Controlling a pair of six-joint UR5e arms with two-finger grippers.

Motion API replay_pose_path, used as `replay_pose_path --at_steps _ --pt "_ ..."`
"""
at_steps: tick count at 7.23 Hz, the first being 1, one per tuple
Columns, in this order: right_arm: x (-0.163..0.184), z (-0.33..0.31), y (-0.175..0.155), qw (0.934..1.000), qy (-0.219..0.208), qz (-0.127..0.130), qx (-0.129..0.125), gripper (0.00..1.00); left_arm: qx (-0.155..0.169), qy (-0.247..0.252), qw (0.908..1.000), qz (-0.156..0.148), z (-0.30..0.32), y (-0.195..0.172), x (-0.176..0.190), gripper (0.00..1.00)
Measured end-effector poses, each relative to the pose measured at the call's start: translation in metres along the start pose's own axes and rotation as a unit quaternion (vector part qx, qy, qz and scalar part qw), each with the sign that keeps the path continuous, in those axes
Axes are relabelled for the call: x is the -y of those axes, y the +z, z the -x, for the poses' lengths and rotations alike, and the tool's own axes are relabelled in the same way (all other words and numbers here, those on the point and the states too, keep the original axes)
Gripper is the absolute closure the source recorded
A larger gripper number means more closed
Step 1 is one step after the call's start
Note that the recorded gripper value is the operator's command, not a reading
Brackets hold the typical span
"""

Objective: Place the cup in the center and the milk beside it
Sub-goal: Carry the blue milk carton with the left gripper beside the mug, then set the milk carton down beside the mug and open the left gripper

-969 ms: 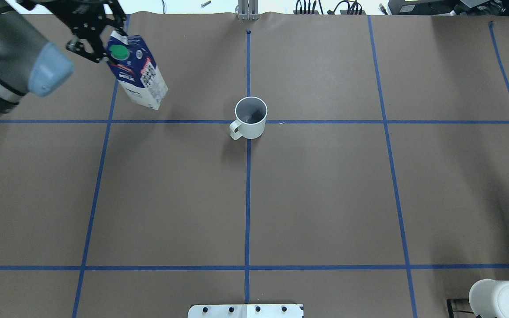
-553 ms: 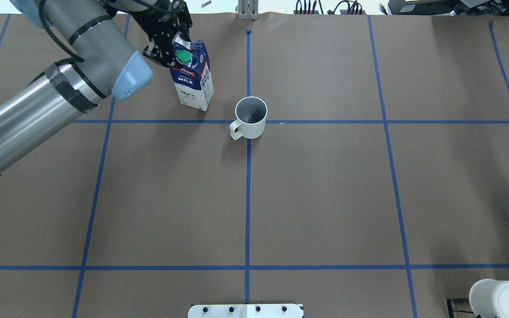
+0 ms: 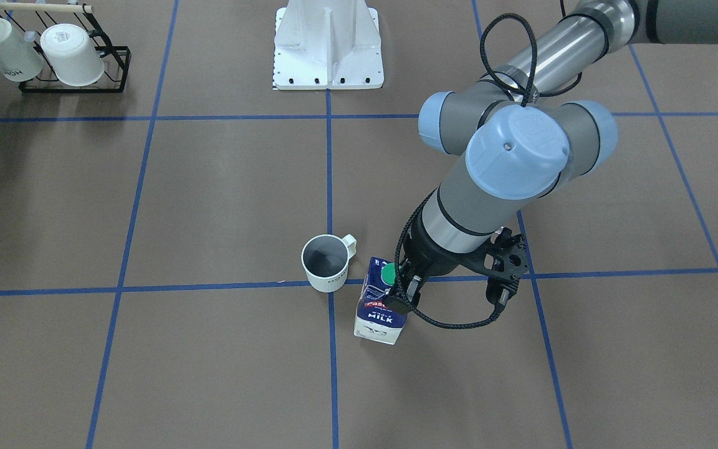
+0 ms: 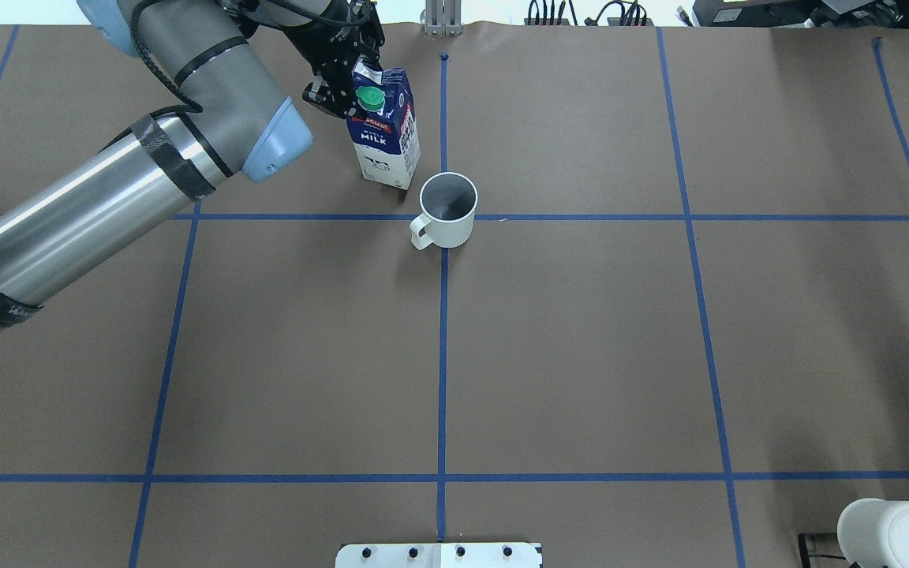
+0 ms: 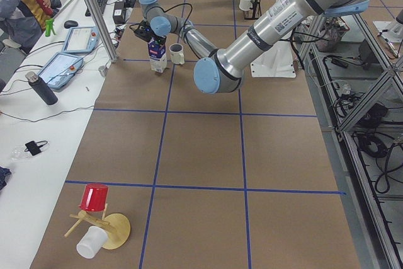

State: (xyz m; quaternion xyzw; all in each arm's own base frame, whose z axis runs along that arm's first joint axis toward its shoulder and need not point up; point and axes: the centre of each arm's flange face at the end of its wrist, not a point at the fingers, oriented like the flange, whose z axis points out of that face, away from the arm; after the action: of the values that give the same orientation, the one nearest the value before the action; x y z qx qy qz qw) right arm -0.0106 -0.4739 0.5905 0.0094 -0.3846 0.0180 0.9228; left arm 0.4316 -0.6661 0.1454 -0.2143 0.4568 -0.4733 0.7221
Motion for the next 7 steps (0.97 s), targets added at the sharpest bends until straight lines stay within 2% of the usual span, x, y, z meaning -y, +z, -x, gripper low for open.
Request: replay_pose_path --at_steps 3,4,5,7 --pt "0.000 0.001 -0.001 1.0000 -0.001 -0.001 0.003 0.00 0.003 0.006 1.0000 -0.002 0.004 0.011 -0.012 0.27" --pt "0.000 0.001 -0.002 1.0000 0.000 -0.001 0.003 0.00 0.005 0.007 1.0000 -0.001 0.006 0.013 -0.014 0.11" --pt "0.000 0.001 -0.003 1.0000 0.000 -0.002 0.003 0.00 0.007 0.008 0.9999 -0.001 0.007 0.016 -0.015 0.03" --pt "0.000 0.000 -0.008 1.0000 0.001 -0.007 0.005 0.00 0.004 0.015 0.9999 0.001 0.009 0.012 -0.017 0.03"
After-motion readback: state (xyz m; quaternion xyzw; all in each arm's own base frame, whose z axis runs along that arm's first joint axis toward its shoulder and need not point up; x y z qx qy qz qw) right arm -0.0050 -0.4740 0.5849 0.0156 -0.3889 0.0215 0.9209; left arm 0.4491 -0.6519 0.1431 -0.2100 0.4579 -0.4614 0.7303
